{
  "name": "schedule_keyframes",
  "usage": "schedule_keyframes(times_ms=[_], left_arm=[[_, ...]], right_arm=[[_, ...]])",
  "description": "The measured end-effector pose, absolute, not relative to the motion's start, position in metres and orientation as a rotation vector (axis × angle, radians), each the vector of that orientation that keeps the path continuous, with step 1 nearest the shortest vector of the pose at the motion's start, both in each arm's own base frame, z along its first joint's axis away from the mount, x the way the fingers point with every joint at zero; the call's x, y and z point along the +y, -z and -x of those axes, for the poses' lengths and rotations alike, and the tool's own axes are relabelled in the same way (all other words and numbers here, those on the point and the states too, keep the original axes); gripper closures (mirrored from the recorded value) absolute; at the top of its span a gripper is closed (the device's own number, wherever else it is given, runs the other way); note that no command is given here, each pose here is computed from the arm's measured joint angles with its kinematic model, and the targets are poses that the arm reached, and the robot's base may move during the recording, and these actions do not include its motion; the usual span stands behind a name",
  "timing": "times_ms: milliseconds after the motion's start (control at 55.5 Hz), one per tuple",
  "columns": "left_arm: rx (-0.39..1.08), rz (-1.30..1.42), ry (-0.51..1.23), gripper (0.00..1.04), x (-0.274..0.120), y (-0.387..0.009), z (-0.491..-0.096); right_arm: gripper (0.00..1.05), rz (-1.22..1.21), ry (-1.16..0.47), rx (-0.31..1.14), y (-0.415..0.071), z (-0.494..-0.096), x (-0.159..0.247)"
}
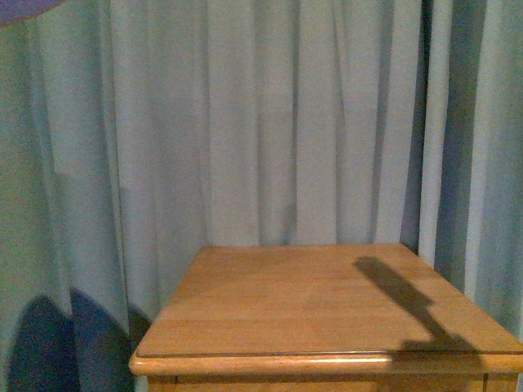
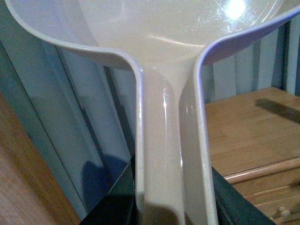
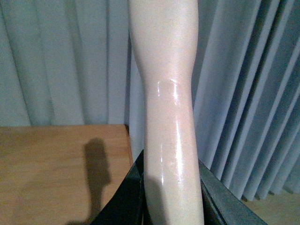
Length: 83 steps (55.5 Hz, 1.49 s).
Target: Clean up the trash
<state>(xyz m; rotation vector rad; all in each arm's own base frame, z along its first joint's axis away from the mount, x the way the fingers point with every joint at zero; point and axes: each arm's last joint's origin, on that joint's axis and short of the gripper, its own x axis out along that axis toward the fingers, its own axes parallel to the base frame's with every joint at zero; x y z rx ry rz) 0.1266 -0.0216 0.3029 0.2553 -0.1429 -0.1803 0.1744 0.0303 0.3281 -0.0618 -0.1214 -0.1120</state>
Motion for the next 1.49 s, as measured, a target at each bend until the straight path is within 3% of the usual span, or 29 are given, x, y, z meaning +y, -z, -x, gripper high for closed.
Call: schedule_keyframes(times_ms=[234, 1494], left_arm=[[-0.143, -0.255, 0.180, 0.79, -0.022, -0.303, -0.127], [-0.142, -0.254, 0.180, 0.79, -0.022, -0.302, -0.126]], right_arm=[[0.84, 0.027, 0.147, -0.149, -0.316, -0.148, 0.025], [0.85, -0.001, 0.146, -0.143, -0.313, -0.147, 0.025]])
